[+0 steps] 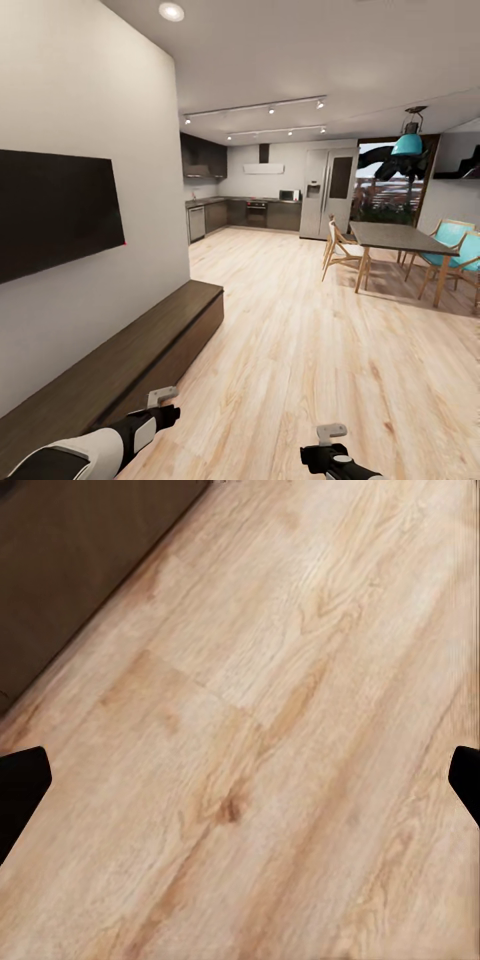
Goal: Place each of the two pumpkins and all three candles from the living room inside a cabinet in the living room (use any cabinet), then make sure every cabinet is closed, and position the cauldron so it is next to a table in the living room.
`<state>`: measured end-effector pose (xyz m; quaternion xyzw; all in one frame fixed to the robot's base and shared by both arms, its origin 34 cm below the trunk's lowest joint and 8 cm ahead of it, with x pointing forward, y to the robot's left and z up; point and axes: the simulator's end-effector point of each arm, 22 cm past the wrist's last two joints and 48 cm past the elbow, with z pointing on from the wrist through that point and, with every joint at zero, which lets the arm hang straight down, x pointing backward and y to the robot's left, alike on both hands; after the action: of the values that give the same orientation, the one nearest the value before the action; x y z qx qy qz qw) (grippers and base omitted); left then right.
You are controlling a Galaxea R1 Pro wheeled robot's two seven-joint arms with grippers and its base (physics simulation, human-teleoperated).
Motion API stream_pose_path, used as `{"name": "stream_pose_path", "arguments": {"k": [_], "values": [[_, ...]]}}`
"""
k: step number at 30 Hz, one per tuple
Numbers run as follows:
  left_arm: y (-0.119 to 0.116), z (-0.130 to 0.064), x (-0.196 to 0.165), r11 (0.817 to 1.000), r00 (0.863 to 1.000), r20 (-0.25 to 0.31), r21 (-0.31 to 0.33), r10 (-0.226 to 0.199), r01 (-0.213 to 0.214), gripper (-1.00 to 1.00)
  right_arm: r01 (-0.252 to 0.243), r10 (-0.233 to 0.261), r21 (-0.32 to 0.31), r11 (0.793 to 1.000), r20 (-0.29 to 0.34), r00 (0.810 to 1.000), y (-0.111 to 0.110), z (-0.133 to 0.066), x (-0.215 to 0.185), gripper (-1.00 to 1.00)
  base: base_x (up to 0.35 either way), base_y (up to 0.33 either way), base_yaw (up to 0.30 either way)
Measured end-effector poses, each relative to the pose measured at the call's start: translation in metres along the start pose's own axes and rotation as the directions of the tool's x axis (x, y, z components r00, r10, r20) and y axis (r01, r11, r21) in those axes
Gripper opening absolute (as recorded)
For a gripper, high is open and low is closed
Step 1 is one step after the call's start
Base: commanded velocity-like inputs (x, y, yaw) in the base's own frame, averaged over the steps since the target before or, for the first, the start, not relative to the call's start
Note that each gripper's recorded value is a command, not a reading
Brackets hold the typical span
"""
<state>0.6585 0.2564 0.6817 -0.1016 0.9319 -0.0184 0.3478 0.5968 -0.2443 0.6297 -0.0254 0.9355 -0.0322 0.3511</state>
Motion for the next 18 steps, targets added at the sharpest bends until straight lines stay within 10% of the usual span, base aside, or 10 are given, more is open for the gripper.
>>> {"name": "stream_pose_path", "arguments": {"k": [18], "values": [[-0.001, -0.007, -0.008, 1.0, 1.0, 0.019, 0.004, -0.001, 0.001, 1.0, -0.001, 0.001, 0.001, 1.0, 0.026, 1.0, -0.001, -0.005, -0.011, 1.0, 0.297, 0.0, -0.203]]}}
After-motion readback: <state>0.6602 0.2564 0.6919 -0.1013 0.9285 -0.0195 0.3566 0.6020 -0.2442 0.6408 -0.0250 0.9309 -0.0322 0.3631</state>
